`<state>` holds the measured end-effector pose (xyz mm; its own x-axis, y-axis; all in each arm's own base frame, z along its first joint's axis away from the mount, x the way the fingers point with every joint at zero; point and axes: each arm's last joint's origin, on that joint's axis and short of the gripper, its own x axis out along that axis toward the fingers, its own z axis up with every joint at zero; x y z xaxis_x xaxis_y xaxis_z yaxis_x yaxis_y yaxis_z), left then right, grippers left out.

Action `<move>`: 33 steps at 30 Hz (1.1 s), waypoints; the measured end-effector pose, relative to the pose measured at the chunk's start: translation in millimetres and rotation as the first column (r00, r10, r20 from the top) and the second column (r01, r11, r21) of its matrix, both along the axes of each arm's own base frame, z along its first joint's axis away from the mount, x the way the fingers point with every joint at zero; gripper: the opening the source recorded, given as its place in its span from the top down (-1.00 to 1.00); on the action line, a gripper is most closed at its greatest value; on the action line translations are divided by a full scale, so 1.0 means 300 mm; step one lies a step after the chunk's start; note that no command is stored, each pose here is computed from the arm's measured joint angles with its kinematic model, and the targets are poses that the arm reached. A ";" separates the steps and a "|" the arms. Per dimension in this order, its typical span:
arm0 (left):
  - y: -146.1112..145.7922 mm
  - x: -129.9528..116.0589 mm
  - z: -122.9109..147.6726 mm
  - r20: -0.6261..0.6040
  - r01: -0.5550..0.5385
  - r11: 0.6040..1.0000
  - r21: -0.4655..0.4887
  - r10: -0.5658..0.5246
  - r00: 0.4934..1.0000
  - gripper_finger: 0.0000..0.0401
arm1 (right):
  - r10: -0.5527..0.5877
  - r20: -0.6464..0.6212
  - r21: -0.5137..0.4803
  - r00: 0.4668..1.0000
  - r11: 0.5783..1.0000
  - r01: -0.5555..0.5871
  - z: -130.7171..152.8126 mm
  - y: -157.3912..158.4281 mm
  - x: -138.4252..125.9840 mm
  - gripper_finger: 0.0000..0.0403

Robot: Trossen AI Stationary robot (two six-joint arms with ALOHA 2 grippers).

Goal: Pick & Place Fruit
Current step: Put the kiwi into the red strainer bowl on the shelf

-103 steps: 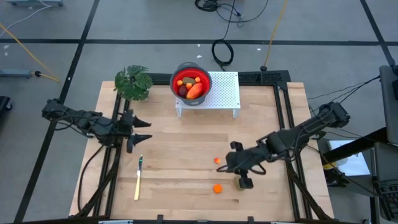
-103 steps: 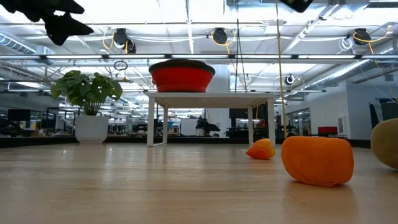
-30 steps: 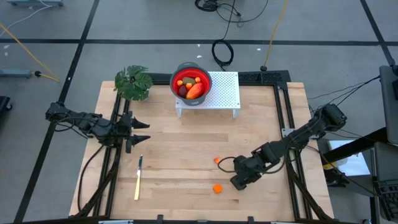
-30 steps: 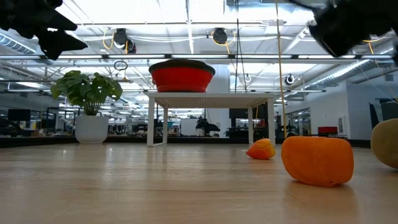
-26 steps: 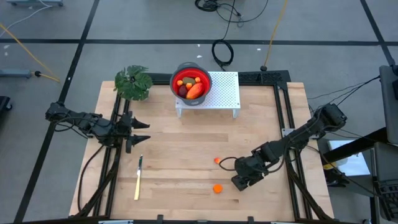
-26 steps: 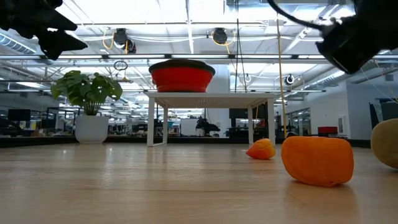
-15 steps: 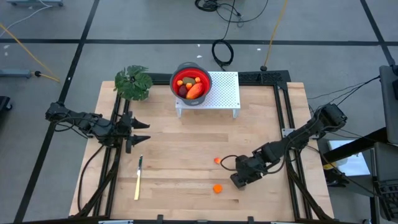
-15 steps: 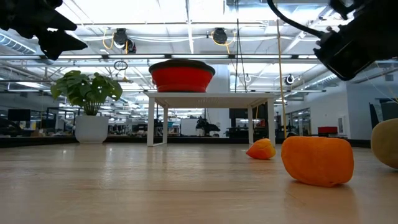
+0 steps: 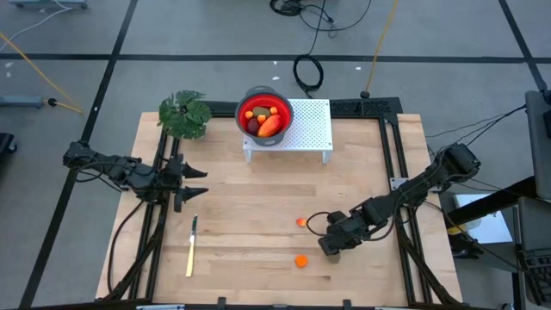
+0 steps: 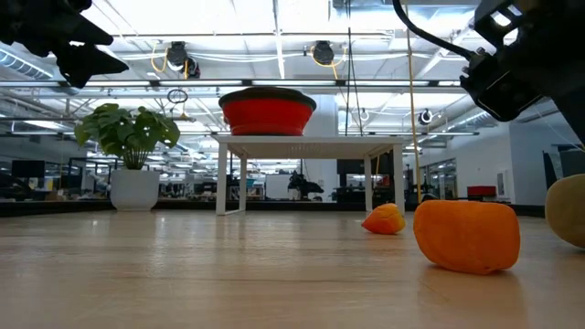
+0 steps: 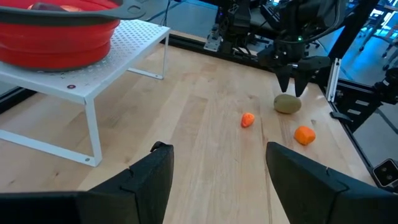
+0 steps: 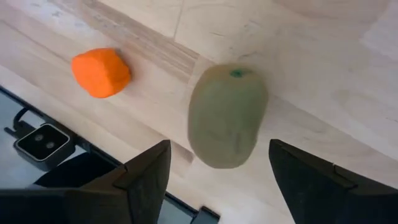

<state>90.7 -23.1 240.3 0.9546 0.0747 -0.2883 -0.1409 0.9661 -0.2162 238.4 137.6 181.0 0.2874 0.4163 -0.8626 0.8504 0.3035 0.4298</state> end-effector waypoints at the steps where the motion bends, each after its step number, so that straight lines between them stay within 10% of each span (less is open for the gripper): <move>1: 0.000 0.000 0.000 0.000 0.000 1.000 0.000 0.000 1.000 -0.27 | 0.000 -0.004 -0.003 1.000 1.000 0.000 -0.001 -0.001 -0.001 -0.30; 33: 0.003 0.000 0.001 0.005 -0.033 0.999 0.009 0.033 0.999 -0.27 | 0.093 0.059 -0.125 0.994 0.988 -0.086 -0.010 0.018 -0.014 -0.30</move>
<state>90.6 -22.1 240.5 0.9529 0.1091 -0.2831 -0.1721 0.9628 -0.2081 234.4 143.0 177.9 0.3106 0.3355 -0.8894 0.7891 0.4307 0.4380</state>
